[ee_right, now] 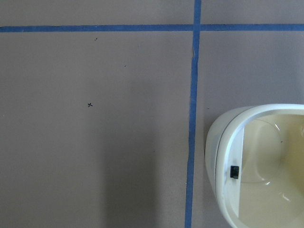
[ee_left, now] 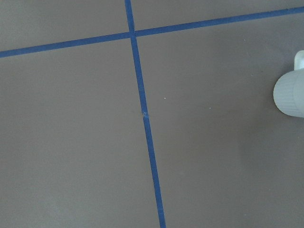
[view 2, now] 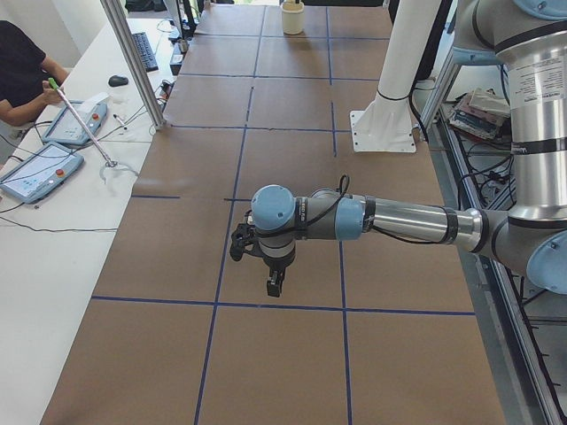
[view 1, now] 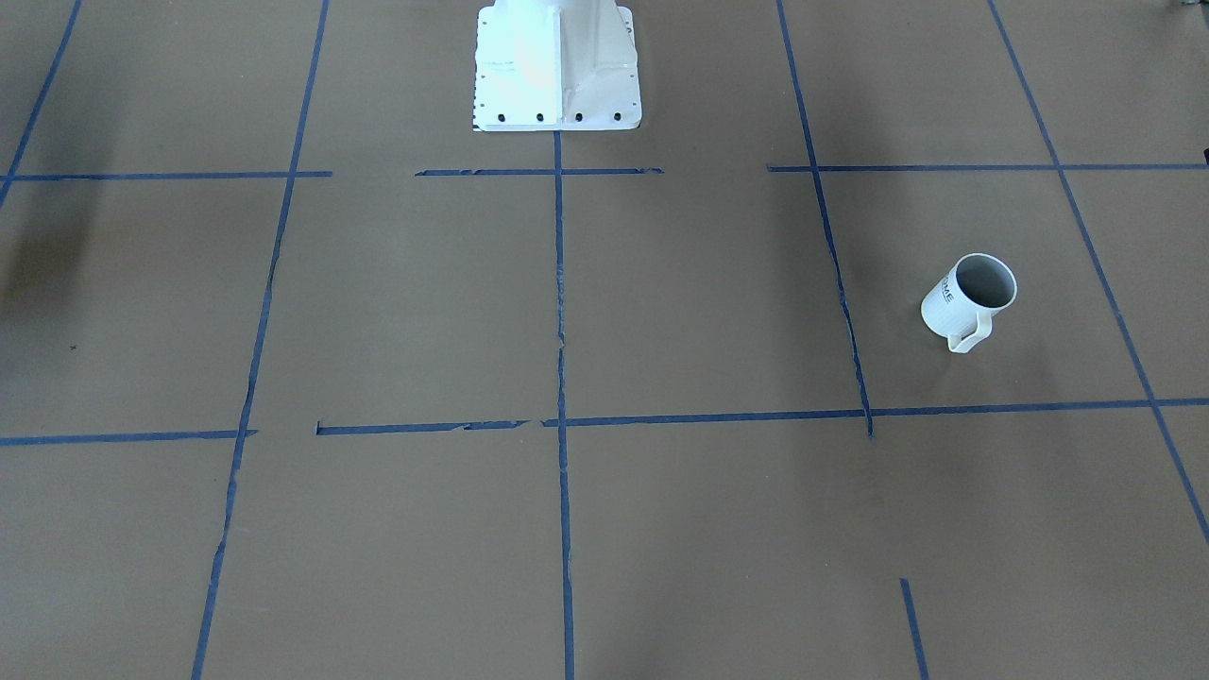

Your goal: Left arm hands cup to right arm to dump lemon

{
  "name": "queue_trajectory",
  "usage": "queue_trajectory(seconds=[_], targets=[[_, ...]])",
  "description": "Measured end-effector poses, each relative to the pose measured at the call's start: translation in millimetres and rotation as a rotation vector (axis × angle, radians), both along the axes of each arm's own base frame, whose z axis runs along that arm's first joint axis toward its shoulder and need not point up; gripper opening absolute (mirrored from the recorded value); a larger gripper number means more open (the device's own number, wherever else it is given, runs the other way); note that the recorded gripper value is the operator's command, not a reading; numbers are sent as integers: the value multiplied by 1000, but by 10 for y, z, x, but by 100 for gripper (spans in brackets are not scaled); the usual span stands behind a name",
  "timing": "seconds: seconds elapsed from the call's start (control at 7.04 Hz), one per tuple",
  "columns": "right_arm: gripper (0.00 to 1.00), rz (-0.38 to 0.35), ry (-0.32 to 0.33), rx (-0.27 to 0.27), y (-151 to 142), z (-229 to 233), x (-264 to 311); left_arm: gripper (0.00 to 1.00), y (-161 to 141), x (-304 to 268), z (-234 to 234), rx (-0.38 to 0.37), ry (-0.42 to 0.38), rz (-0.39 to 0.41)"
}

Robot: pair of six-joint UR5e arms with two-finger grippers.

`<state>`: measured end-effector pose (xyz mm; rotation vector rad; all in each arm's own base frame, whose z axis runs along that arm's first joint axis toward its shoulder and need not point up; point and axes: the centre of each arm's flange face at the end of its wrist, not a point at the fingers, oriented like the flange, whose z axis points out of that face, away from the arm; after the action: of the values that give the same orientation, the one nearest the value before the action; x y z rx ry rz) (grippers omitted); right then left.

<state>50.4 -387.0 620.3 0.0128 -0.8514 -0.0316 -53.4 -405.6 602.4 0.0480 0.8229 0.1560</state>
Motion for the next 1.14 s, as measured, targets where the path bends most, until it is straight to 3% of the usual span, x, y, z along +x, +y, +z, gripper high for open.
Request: queue_trajectory(seconds=[1.14], targets=[[100, 0, -2, 10, -8, -45, -1, 100, 0, 11, 2, -6, 4, 1]])
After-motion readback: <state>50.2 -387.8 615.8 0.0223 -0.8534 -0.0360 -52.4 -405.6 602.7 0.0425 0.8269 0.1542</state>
